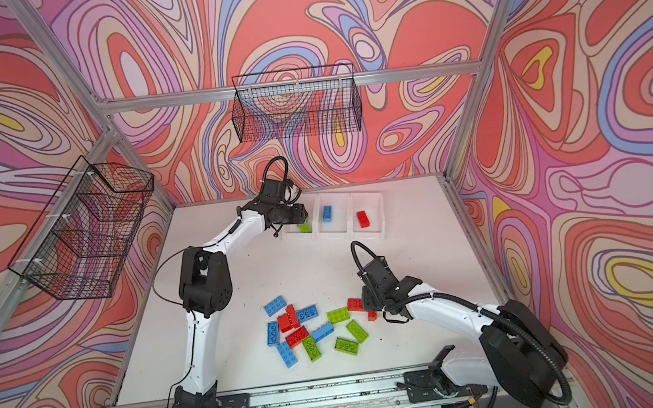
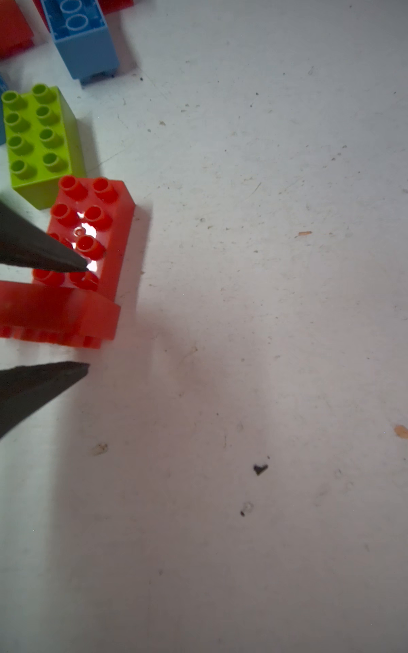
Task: Sort the legos into containers by color
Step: 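Drop the green brick in the green bin while the right grasps red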
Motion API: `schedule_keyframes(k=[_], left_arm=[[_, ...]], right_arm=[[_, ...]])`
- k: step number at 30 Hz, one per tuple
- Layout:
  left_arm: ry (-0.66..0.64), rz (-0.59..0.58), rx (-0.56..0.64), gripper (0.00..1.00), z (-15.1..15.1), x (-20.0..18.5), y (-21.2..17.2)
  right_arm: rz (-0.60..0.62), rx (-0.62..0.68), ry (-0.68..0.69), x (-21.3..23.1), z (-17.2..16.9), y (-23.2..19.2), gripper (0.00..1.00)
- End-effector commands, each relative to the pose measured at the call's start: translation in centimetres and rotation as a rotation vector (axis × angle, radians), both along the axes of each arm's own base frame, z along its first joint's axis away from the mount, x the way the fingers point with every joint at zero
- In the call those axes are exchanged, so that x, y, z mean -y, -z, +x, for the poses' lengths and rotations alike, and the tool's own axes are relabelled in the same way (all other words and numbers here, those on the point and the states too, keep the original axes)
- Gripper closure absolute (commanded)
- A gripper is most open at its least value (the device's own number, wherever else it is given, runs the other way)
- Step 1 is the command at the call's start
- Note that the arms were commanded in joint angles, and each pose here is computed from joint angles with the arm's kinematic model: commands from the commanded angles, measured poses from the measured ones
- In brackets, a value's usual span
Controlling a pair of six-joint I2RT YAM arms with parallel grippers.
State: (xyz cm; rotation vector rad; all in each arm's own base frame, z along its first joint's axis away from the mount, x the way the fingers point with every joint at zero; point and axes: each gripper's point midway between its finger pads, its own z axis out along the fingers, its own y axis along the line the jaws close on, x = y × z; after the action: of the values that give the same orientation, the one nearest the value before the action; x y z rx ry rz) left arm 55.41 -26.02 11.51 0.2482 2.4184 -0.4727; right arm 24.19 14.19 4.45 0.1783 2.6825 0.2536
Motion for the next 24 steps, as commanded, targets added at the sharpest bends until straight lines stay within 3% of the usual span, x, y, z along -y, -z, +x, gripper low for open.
schedule_keyframes(k=[1,13,16,19,24], left_arm=[[-0.022,-0.039,0.119,0.43,-0.2,-0.8,-6.2],[-0.050,0.007,0.165,0.43,-3.9,-4.6,-9.1],[-0.051,0.013,0.158,0.43,-5.0,-5.2,-9.0],[-0.047,0.030,0.132,0.43,-6.5,-5.9,-8.2],[-0.045,0.099,0.088,0.43,-9.2,-7.5,-6.7]], right_arm=[[-0.024,-0.013,0.040,0.9,-0.7,0.6,0.59],[-0.015,-0.034,0.085,1.1,-1.0,2.3,0.73],[-0.003,-0.024,0.098,1.1,-0.9,2.0,0.82],[0.012,0.006,0.120,1.2,-0.6,0.7,0.88],[-0.014,0.164,0.182,2.4,2.1,-4.6,0.89]])
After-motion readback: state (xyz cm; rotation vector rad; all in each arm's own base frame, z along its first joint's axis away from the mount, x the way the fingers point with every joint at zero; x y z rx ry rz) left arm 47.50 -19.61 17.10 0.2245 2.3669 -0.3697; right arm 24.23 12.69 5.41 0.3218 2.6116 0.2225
